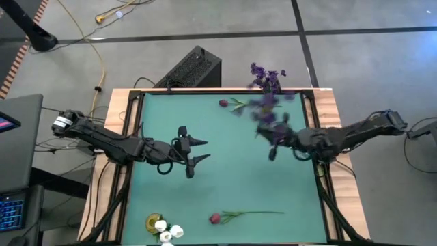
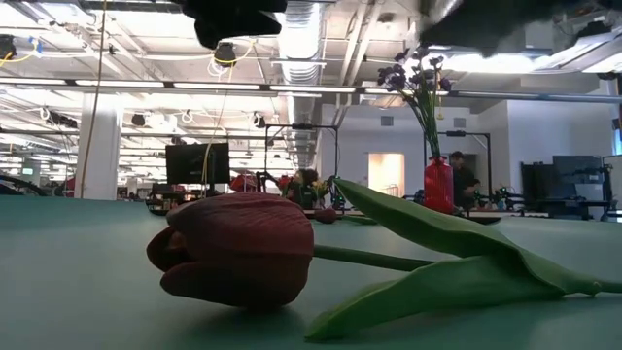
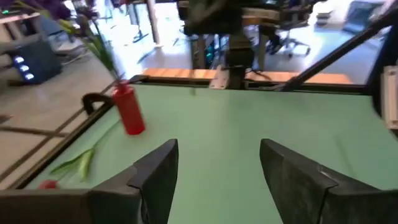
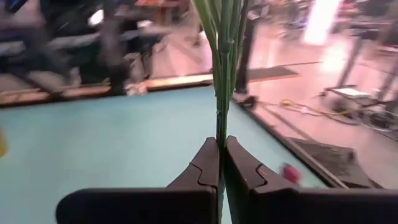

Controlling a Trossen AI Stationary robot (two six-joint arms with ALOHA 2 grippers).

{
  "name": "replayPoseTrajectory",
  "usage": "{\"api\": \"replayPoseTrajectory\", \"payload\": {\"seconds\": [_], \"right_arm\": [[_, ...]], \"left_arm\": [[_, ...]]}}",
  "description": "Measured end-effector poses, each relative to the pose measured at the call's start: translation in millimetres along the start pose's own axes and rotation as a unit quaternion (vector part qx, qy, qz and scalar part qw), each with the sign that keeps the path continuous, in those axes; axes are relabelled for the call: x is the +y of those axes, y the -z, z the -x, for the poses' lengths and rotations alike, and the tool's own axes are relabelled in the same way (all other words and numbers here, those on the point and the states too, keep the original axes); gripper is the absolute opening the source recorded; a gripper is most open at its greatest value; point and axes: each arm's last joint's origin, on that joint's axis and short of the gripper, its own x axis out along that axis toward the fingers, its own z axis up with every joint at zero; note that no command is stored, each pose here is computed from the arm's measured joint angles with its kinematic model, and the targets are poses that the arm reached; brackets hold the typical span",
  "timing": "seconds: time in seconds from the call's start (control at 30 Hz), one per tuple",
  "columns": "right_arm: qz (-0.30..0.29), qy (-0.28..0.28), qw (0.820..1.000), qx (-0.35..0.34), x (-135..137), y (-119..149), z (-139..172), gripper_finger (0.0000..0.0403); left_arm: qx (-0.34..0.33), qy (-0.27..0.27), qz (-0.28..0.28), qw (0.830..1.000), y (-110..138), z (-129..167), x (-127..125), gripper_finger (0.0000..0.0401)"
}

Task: Sort flowers into vase by color
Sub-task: Put the purple flowers into the red vase

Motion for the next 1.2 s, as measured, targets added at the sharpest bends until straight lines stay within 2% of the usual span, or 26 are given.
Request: {"api": "replayPoseTrajectory", "payload": {"seconds": [0.13,0.27,0.37,0.5,0.57,0.67,0.8,1.0,1.2], "right_arm": [[-0.033,0.066,0.996,-0.04,-26.9,15.4,27.1,0.0031],[-0.057,0.134,0.987,-0.067,-49.5,33.5,41.2,0.0032],[-0.071,0.192,0.975,-0.082,-64.8,46.3,45.4,0.0031],[-0.101,0.253,0.951,-0.145,-82.4,50.3,50.4,0.0031],[-0.117,0.261,0.941,-0.18,-88.4,50.7,51.5,0.0031],[-0.126,0.262,0.935,-0.201,-94.9,53.3,49.2,0.0031],[-0.144,0.27,0.932,-0.194,-102.3,56.3,40.5,0.0031],[-0.16,0.283,0.926,-0.193,-110.0,58.1,23.6,0.0031],[-0.159,0.289,0.924,-0.196,-111.2,59.9,5.6,0.0032]], "left_arm": [[-0.028,0.011,0.006,1.0,18.7,2.3,0.9,0.0215],[-0.07,0.023,0.028,0.997,39.3,8.0,5.5,0.0215],[-0.096,0.052,0.04,0.993,54.7,14.7,8.5,0.0215],[-0.106,0.073,0.048,0.991,75.7,22.6,12.3,0.0215],[-0.109,0.079,0.046,0.99,82.7,26.0,14.2,0.0215],[-0.113,0.081,0.04,0.989,87.4,28.9,16.0,0.0215],[-0.143,0.071,0.01,0.987,81.9,29.4,18.0,0.0215],[-0.159,0.053,-0.007,0.986,78.6,27.2,24.6,0.0215],[-0.16,0.068,-0.016,0.985,78.2,23.2,31.7,0.0215]]}}
